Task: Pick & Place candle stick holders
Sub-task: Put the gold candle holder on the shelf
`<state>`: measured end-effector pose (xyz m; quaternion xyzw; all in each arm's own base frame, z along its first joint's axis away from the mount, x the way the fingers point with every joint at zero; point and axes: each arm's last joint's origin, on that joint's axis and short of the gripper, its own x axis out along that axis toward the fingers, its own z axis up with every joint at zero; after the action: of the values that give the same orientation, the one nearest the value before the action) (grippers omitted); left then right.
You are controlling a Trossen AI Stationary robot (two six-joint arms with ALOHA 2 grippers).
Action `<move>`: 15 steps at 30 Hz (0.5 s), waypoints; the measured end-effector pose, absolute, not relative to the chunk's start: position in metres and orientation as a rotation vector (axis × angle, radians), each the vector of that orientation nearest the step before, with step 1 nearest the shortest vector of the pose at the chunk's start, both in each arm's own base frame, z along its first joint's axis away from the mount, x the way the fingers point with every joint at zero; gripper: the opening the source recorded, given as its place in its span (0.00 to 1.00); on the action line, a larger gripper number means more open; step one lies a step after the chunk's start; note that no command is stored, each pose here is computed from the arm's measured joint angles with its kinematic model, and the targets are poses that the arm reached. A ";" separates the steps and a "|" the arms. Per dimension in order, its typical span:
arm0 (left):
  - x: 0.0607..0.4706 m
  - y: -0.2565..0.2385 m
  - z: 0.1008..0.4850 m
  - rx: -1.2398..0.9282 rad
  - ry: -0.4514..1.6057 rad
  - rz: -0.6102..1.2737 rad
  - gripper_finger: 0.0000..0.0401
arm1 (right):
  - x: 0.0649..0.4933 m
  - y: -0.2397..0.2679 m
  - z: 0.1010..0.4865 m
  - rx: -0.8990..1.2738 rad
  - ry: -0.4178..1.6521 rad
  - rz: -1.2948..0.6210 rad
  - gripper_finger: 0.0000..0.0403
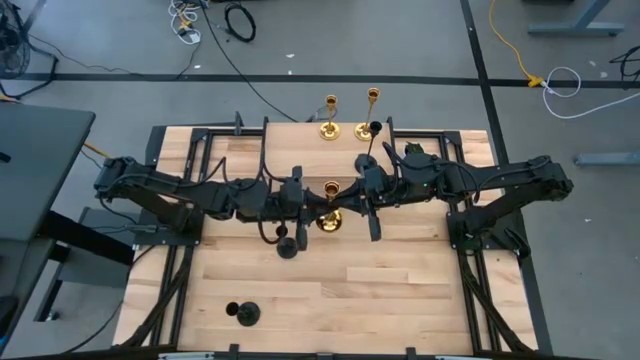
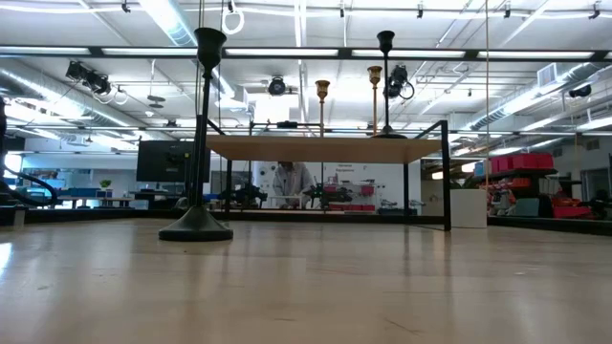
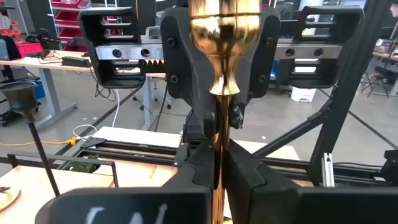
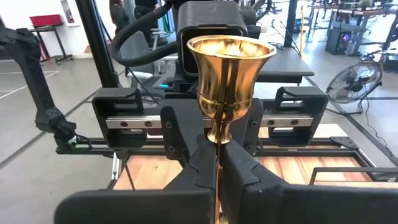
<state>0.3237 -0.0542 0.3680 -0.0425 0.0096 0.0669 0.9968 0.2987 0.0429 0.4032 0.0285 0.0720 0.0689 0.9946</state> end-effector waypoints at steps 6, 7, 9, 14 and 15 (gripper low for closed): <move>0.324 -0.054 0.368 -0.076 0.022 0.138 0.04 | 0.299 0.043 0.402 0.034 0.151 0.140 0.01; 0.324 -0.054 0.368 -0.072 0.023 0.139 0.04 | 0.299 0.043 0.402 0.026 0.151 0.141 0.01; 0.324 -0.054 0.368 -0.070 0.022 0.141 0.03 | 0.299 0.043 0.402 0.018 0.150 0.147 0.04; 0.324 -0.054 0.367 -0.069 0.027 0.144 0.03 | 0.298 0.044 0.402 0.008 0.155 0.168 0.16; 0.324 -0.054 0.367 -0.067 0.030 0.146 0.03 | 0.298 0.044 0.401 0.000 0.161 0.182 0.19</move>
<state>0.3236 -0.0538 0.3670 -0.0336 0.0147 0.0729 0.9967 0.2978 0.0439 0.4015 -0.0001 0.0803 0.0909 0.9926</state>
